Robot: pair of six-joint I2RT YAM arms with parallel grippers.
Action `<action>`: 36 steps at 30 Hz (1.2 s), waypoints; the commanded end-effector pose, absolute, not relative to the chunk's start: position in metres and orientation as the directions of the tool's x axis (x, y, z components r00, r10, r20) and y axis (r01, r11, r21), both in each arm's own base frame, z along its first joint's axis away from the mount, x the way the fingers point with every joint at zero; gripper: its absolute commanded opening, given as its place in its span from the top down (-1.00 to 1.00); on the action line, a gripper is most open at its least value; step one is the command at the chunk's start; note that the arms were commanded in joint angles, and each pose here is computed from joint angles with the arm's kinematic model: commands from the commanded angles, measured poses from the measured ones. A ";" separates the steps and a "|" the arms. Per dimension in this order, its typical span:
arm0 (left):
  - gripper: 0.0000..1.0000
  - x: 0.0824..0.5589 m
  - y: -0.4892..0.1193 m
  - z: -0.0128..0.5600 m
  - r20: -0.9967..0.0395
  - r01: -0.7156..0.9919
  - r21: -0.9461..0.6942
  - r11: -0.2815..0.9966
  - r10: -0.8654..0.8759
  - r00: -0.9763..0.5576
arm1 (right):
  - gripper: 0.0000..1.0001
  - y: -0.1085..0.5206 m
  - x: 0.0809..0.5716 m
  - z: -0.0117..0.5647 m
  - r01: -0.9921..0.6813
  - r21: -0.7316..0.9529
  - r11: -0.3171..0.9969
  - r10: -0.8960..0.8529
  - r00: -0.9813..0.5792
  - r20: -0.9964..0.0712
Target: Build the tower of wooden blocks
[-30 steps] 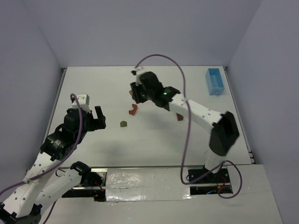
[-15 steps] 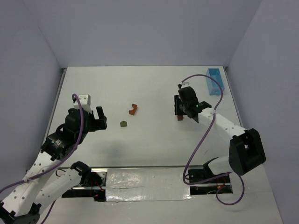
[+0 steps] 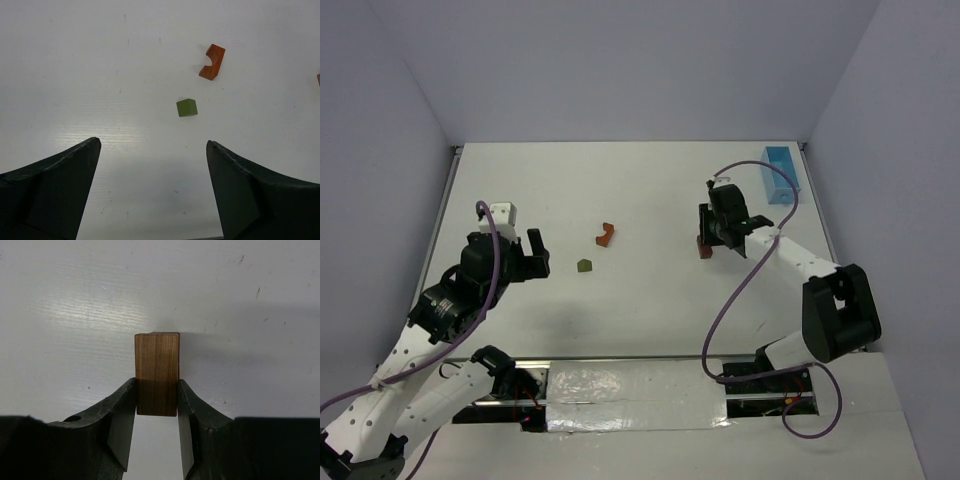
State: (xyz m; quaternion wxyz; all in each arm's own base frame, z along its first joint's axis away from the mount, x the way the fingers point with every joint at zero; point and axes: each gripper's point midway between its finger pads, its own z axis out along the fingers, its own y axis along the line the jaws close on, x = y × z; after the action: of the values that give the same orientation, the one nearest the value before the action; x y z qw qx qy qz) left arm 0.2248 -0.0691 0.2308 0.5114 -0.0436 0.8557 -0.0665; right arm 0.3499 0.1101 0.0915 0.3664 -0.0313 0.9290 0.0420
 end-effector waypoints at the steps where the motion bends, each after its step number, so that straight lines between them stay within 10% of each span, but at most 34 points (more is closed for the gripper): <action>1: -0.99 0.229 -0.072 0.235 -0.880 0.008 -0.159 0.987 -0.138 -0.454 | 0.40 0.110 0.362 0.094 -0.103 0.059 0.993 -0.031 -0.707 -0.706; 36: -0.99 0.226 -0.078 0.233 -0.879 0.030 -0.154 0.988 -0.123 -0.461 | 0.03 0.106 0.355 0.064 -0.090 0.068 0.994 -0.024 -0.759 -0.651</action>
State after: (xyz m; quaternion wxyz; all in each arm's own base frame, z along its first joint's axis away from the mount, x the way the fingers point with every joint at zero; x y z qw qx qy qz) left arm 0.2231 -0.0766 0.2296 0.5082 -0.0294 0.8576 -0.0732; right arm 0.3496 0.1065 0.0550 0.3261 -0.0347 0.9437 0.0431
